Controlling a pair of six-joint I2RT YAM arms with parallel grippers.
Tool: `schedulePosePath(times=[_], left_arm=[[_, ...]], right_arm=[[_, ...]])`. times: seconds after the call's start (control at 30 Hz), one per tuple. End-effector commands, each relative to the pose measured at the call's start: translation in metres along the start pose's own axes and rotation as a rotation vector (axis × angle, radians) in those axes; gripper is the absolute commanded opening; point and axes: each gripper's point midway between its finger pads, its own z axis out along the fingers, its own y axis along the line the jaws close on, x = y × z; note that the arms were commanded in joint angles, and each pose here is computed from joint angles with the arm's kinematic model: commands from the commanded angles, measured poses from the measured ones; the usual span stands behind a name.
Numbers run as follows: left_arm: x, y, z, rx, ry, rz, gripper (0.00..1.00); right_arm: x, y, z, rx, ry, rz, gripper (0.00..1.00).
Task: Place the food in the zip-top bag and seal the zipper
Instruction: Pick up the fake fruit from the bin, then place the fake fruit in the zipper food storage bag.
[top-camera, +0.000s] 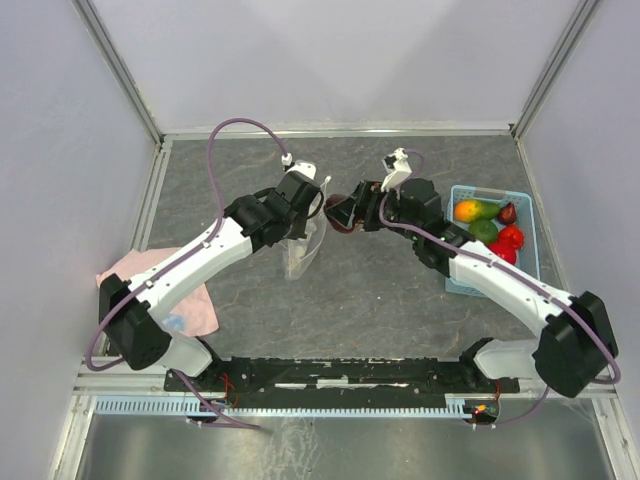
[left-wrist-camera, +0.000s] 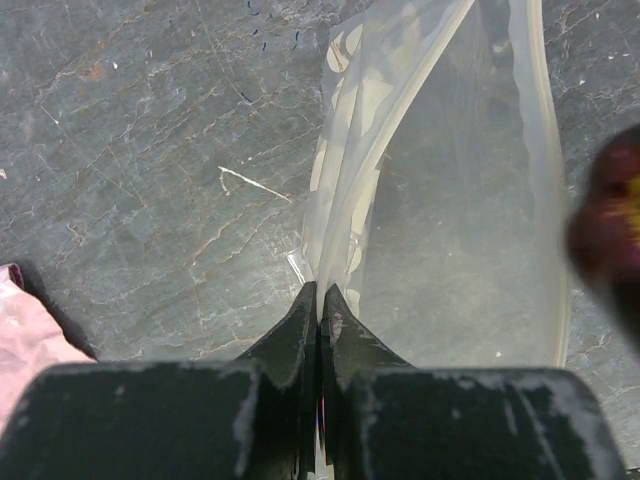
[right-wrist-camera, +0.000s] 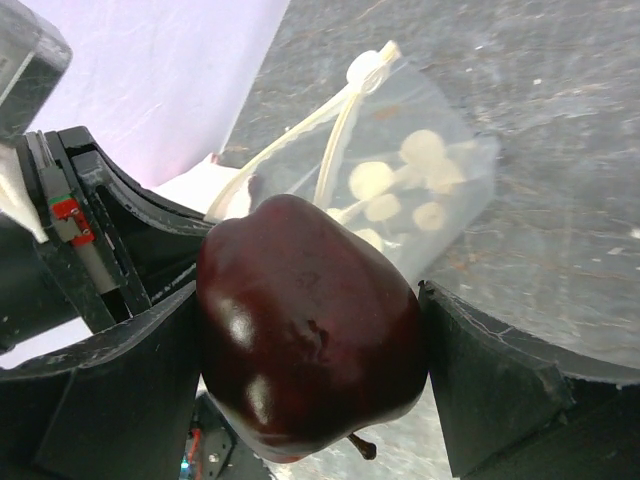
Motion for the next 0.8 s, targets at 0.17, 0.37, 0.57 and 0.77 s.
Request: schedulePosePath(times=[0.17,0.37,0.57,0.77], left_arm=[[-0.014,0.003,-0.007,0.005,-0.066,-0.024,0.03],[-0.013,0.007,-0.002,-0.022,-0.054,-0.053,0.03],[-0.014,0.005,-0.003,-0.002,-0.058,-0.078,0.03],[-0.015,0.004,-0.004,0.008,-0.064,-0.083,0.03]], right_arm=[[-0.034,0.074,0.017,-0.237,-0.146,0.091,0.67],[-0.033,0.081,0.015,-0.234,-0.148,0.139,0.68],[-0.012,0.062,0.035,-0.15,-0.107,0.2,0.68],[0.012,0.027,0.05,0.005,-0.036,0.191,0.68]])
